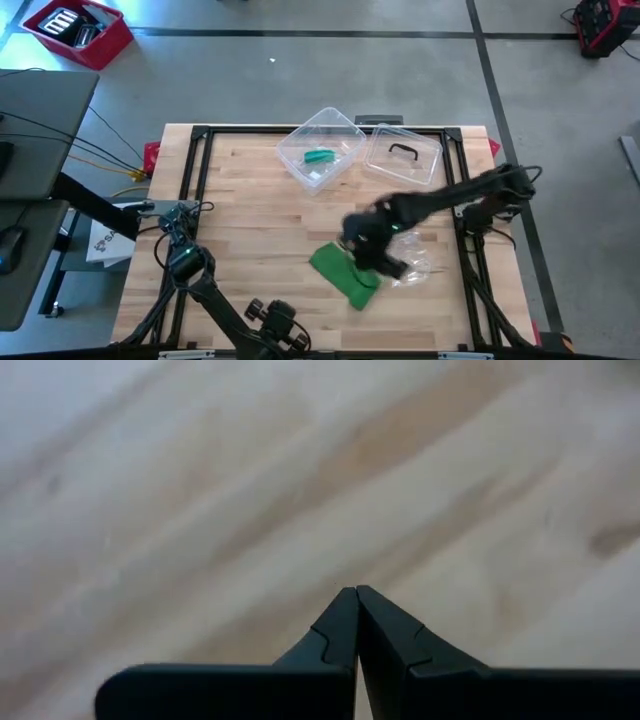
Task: Roll bandage
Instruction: Roll the green bandage
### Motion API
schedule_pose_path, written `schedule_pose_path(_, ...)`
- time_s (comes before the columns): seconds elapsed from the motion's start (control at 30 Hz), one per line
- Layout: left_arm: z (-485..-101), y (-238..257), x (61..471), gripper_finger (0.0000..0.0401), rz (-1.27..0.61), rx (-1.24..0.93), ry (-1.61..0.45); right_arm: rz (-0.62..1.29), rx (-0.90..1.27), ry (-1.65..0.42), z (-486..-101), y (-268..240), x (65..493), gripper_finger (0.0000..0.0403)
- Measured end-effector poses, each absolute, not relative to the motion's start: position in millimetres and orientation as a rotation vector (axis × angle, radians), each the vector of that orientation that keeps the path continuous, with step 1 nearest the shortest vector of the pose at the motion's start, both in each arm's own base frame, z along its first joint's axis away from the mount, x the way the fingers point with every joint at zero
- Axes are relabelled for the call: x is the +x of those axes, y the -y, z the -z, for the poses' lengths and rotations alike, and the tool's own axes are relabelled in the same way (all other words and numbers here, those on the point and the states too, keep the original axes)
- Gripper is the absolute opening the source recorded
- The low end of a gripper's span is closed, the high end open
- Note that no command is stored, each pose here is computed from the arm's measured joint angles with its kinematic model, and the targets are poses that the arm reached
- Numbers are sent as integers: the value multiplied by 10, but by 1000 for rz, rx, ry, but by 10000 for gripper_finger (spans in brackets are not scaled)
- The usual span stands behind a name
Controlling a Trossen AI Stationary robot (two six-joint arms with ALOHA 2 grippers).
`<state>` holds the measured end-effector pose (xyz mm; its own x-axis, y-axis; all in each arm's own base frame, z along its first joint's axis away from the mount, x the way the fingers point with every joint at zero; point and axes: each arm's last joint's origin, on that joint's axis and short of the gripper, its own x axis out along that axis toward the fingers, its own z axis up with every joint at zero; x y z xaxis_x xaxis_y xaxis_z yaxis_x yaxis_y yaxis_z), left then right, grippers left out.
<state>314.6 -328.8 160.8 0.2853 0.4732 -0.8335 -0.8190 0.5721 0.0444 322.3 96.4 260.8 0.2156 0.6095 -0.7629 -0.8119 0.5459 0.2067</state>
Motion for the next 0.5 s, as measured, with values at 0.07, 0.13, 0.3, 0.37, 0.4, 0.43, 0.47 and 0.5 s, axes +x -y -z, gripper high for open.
schedule_pose_path(0.07,-1617,3243,3185,0,-900,-400,-891,-1115,-126,-860,-2519,-1133,3098,177)
schedule_pose_path(0.13,-1625,3189,3234,0,-899,-364,-863,-1141,-16,-865,-2376,-1269,2993,177)
schedule_pose_path(0.3,-1629,3047,3374,0,-889,-288,-873,-1086,-56,-868,-2106,-1512,2863,177)
schedule_pose_path(0.37,-1628,3005,3411,0,-884,-265,-894,-1000,-138,-866,-2074,-1542,2884,177)
schedule_pose_path(0.4,-1627,2988,3423,0,-883,-255,-909,-956,-179,-878,-2065,-1552,2897,177)
schedule_pose_path(0.43,-1626,2973,3427,0,-885,-251,-932,-912,-216,-884,-2066,-1558,2921,177)
schedule_pose_path(0.47,-1625,2953,3417,0,-897,-247,-974,-883,-247,-886,-2079,-1568,2944,177)
schedule_pose_path(0.5,-1627,2926,3397,0,-922,-245,-1022,-867,-266,-887,-2094,-1577,2968,177)
